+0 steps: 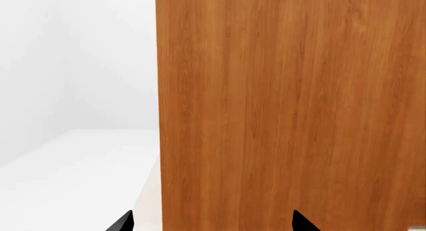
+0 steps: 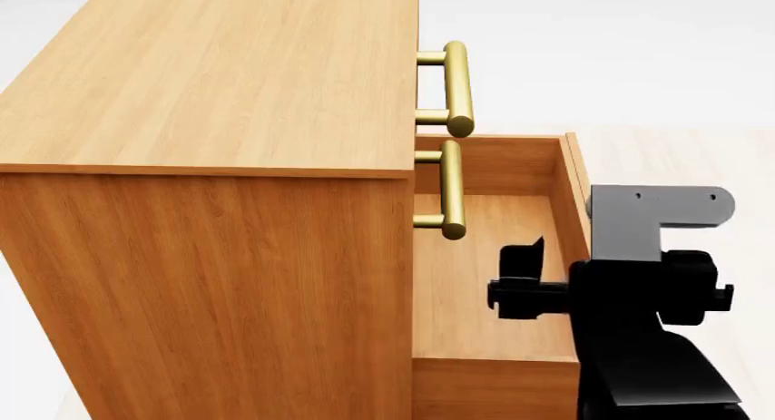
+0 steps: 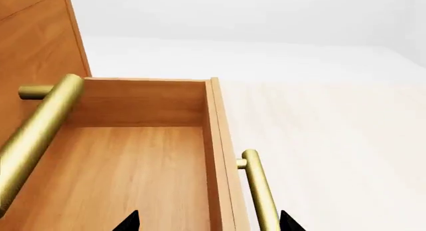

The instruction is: Put the bowl in the bottom drawer of the cabinet and close it.

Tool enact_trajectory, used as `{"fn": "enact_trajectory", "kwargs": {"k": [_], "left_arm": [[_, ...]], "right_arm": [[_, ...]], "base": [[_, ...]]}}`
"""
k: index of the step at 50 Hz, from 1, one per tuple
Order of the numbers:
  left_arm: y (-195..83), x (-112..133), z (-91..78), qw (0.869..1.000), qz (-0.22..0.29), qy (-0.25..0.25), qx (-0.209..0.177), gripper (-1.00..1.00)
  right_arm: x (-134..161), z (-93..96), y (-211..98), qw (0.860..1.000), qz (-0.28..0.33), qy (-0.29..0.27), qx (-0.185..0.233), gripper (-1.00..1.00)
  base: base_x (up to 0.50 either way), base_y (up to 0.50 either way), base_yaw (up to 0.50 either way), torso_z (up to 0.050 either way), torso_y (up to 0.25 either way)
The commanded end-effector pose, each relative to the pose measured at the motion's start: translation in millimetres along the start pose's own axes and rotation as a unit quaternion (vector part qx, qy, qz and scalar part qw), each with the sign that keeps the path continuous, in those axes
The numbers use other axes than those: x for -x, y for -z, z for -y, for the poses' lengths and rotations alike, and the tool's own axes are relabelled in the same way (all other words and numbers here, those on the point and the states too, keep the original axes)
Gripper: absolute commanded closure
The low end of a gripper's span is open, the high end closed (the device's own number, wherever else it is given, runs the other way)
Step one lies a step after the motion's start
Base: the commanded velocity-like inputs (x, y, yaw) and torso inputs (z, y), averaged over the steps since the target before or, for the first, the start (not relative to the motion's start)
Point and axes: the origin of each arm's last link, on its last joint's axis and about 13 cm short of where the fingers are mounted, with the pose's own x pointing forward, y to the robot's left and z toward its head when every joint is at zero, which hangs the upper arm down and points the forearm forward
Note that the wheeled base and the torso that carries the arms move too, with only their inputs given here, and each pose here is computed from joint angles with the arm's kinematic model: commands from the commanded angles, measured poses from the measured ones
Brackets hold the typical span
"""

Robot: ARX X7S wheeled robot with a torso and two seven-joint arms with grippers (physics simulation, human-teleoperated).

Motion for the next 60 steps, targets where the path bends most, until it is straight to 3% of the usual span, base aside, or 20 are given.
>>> {"fn": "enact_trajectory", "kwargs": {"k": [1, 53, 60], "left_arm": [[-1, 0, 0.1, 1.000, 0.000, 0.000, 0.000, -1.00], [0, -3, -0.5, 1.000, -0.002, 0.000, 0.000, -1.00], [0, -3, -0.5, 1.000, -0.002, 0.001, 0.001, -1.00]], "right_arm": [[-10, 2.5, 6, 0.999, -0.039, 0.004, -0.003, -1.00], [-22, 8.5, 14, 0.990, -0.131, 0.014, -0.040, -1.00], [-27, 17.7, 16, 0.989, -0.128, 0.042, -0.059, -1.00]], "base": [[0.00, 0.00, 0.00, 0.000, 0.000], [0.00, 0.00, 0.00, 0.000, 0.000], [0.00, 0.00, 0.00, 0.000, 0.000]]}}
